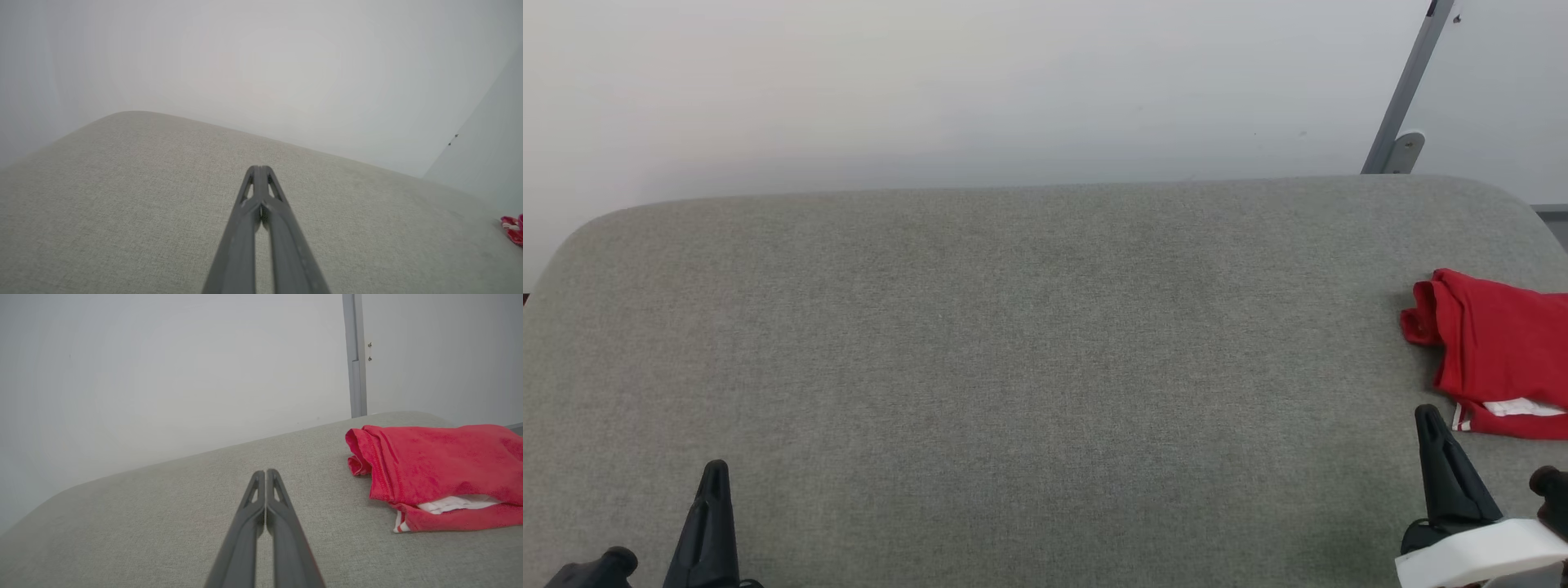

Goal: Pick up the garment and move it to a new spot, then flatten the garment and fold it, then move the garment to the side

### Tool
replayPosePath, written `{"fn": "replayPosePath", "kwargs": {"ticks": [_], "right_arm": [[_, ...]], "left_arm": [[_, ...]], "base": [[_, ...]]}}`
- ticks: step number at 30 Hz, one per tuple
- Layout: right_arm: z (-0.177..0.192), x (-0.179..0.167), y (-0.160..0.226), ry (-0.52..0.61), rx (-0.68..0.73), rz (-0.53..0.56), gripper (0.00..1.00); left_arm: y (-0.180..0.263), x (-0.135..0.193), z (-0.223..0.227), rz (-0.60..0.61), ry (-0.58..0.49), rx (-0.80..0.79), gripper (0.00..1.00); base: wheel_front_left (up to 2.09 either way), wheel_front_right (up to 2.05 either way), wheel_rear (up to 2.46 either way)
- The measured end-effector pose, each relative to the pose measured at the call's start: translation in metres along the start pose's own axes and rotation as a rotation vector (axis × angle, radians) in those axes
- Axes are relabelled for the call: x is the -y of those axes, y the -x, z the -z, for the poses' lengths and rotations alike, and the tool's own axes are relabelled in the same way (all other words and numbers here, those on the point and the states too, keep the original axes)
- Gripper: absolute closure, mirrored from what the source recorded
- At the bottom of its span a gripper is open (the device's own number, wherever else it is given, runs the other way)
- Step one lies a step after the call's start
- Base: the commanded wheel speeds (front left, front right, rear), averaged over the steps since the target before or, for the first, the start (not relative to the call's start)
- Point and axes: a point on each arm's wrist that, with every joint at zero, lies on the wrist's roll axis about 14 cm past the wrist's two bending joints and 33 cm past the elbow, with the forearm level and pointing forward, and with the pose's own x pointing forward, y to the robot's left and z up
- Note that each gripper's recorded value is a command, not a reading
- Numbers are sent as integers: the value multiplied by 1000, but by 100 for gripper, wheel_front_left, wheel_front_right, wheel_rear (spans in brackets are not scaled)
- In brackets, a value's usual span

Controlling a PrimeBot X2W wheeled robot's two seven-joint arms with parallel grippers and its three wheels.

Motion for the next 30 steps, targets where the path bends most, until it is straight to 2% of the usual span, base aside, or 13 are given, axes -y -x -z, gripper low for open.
{"fn": "replayPosePath", "kwargs": {"ticks": [30], "right_arm": [[5, 3, -10, -452, -22, 89, 100]], "left_arm": [[-21, 2, 11, -66, 465, -48, 100]], "base": [[0, 0, 0]]}}
